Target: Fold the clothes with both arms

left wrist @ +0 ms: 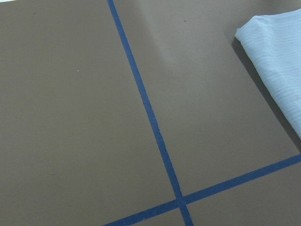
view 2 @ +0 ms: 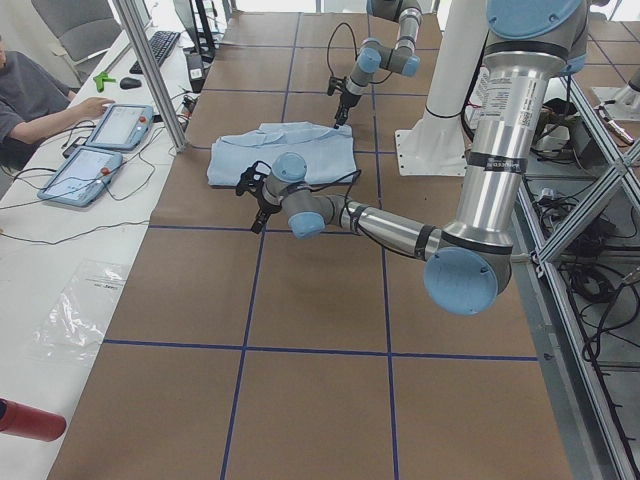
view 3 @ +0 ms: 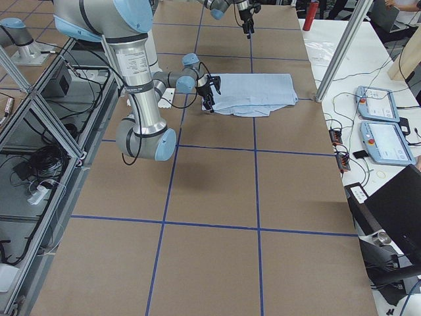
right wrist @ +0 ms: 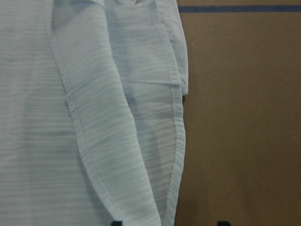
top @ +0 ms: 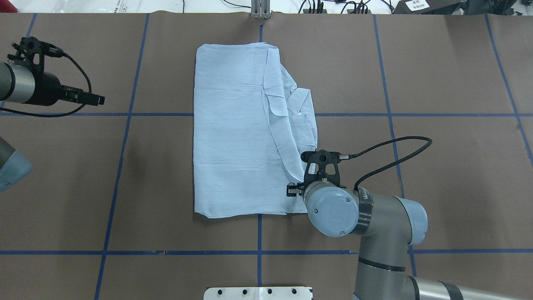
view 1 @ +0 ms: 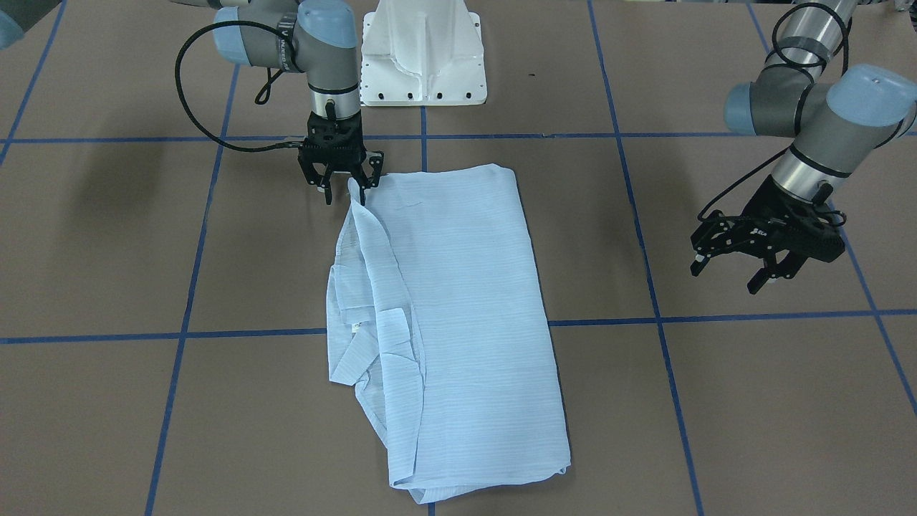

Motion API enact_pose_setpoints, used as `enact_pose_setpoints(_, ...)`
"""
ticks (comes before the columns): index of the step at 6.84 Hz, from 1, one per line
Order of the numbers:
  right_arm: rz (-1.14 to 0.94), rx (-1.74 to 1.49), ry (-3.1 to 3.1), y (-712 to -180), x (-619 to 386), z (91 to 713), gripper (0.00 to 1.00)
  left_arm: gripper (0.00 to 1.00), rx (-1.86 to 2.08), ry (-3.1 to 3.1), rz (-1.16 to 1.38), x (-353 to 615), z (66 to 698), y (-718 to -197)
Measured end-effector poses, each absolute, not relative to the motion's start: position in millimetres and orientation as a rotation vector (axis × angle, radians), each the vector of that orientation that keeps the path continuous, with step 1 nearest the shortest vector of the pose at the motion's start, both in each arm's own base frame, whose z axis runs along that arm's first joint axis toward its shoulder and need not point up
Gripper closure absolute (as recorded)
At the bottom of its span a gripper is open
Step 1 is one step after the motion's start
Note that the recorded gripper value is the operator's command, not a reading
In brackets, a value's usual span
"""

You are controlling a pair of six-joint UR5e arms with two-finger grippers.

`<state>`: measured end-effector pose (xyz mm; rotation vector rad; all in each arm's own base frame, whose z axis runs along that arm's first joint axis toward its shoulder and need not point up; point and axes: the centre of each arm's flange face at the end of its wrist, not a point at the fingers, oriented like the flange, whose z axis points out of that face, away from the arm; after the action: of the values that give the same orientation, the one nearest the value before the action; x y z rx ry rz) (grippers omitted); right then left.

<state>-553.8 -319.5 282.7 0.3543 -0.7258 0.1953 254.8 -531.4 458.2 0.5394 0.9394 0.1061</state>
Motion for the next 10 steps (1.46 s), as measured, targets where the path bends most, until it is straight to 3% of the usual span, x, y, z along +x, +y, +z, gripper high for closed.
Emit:
enact_pose_setpoints(2,0.185,0.372,-0.727,-335.3,-573.9,262.1,0.0,0.0,0.54,0.94,0.106,254.6,457.9,-531.1)
enact_pose_setpoints(6,-0.13,0.458,-0.6,-344.2,-594.5,263.4,0.0,0.0,0.537,0.938,0.105,253.9,460.3,-530.1)
enact_pose_setpoints(10,-0.252,0.488,-0.516,-357.6,-586.4,274.1,0.0,0.0,0.537,0.937,0.106,253.9,461.1,-530.1)
